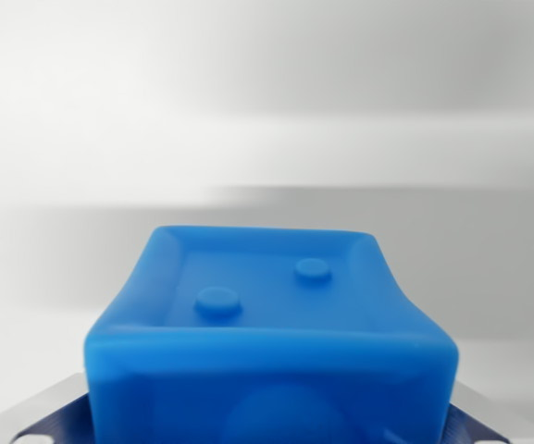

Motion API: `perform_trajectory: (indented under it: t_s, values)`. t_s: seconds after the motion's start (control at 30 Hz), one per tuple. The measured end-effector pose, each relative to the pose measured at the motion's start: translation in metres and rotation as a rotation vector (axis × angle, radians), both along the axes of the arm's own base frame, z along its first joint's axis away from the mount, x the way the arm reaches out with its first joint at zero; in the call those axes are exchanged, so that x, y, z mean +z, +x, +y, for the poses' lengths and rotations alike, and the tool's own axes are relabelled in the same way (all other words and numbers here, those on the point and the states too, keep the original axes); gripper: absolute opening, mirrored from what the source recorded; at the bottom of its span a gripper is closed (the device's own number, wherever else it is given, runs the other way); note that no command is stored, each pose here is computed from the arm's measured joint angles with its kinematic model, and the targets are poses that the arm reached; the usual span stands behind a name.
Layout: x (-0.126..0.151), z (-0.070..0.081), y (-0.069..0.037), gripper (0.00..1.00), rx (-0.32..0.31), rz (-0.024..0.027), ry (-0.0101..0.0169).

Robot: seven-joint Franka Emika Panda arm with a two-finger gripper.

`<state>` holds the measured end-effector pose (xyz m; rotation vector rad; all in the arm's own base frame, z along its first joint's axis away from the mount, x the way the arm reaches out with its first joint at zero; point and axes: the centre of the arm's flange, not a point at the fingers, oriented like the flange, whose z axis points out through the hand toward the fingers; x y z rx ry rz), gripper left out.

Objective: Stack cube

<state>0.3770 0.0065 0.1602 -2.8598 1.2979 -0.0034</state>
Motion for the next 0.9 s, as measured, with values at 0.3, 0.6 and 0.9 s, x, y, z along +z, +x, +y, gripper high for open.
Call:
perform_trajectory:
  t_s: [0.3, 0.6, 0.9]
  values:
    - [0.029, 0.0, 0.001, 0.0, 0.0, -0.0052, -0.0005]
    - [0.033, 0.011, 0.004, 0.0, -0.005, 0.001, -0.0002]
    - [0.041, 0.024, 0.009, 0.0, -0.011, 0.0006, 0.0002]
